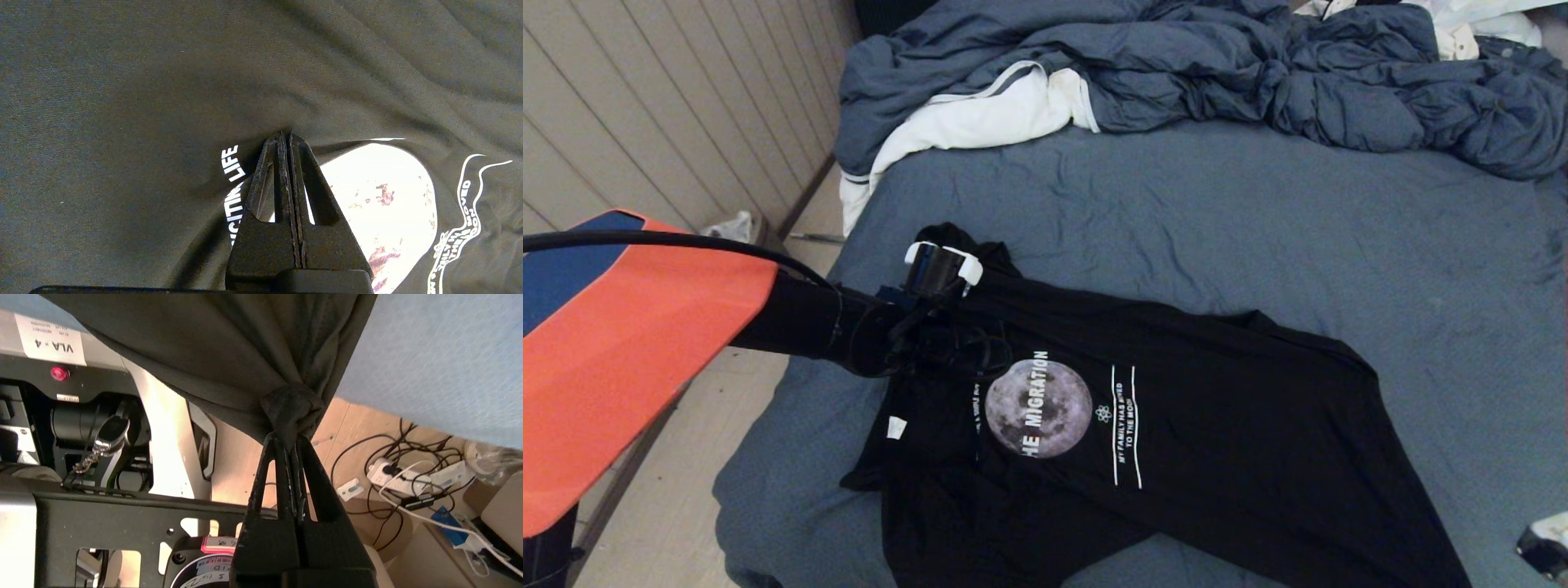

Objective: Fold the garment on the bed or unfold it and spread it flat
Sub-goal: Unford the black T-shirt

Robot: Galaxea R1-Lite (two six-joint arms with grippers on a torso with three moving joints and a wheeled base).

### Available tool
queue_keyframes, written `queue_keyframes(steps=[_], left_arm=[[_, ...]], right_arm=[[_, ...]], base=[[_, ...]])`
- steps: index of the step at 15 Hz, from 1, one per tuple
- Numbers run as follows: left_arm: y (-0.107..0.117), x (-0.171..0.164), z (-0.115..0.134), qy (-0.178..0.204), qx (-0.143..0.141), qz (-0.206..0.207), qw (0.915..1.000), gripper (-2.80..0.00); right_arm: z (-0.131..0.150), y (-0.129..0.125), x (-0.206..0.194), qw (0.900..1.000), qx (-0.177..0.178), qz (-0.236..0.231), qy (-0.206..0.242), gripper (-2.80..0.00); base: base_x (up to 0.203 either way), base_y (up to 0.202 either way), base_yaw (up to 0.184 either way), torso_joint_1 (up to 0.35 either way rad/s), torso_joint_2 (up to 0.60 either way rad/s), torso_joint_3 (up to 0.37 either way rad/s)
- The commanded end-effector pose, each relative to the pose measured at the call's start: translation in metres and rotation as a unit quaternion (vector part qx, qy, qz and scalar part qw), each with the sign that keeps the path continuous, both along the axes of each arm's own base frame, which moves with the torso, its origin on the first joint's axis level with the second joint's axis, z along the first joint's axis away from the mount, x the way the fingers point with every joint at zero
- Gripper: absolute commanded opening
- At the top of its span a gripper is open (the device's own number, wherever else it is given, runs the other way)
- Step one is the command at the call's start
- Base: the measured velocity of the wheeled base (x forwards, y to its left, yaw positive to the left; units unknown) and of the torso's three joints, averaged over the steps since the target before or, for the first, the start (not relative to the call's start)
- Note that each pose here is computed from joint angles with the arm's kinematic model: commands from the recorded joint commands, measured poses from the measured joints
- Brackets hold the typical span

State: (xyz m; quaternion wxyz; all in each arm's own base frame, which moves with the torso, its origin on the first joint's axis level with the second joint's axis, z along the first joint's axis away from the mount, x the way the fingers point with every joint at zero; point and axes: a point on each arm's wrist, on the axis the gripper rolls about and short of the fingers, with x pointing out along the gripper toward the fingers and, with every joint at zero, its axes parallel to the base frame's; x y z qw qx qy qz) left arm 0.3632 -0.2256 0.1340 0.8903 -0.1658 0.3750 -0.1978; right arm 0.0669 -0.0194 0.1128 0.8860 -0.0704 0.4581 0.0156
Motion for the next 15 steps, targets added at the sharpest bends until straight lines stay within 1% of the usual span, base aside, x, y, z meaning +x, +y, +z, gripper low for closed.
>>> queue_keyframes(steps=[1, 6, 7, 10, 13, 15], left_arm=[[0.0, 0.0, 0.0, 0.001, -0.001, 0.001, 1.0, -2.8], [0.0, 0.001, 0.0, 0.0, -0.002, 0.002, 1.0, -2.8], [0.0, 0.001, 0.0, 0.0, -0.002, 0.002, 1.0, -2.8], [0.0, 0.0, 0.001, -0.001, -0.002, 0.002, 1.0, -2.8], [0.0, 0.0, 0.001, -0.001, -0.002, 0.002, 1.0, -2.8], [0.001, 0.001, 0.002, -0.002, -0.003, 0.003, 1.0, -2.8]], right_arm=[[-0.003, 0.001, -0.002, 1.0, 0.002, 0.002, 0.007, -2.8], [0.0, 0.0, 0.002, 1.0, -0.002, 0.004, 0.001, -2.8], [0.001, -0.001, 0.004, 1.0, -0.002, 0.002, -0.001, 0.0], [0.007, -0.002, 0.005, 1.0, -0.006, 0.002, -0.014, 0.0], [0.008, -0.002, 0.006, 1.0, -0.006, 0.002, -0.017, 0.0], [0.021, -0.005, 0.015, 0.999, -0.009, -0.002, -0.037, 0.0]], base=[[0.0, 0.0, 0.0, 0.0, 0.0, 0.0], [0.0, 0.0, 0.0, 0.0, 0.0, 0.0], [0.0, 0.0, 0.0, 0.0, 0.0, 0.0], [0.0, 0.0, 0.0, 0.0, 0.0, 0.0], [0.0, 0.0, 0.0, 0.0, 0.0, 0.0], [0.0, 0.0, 0.0, 0.0, 0.0, 0.0]])
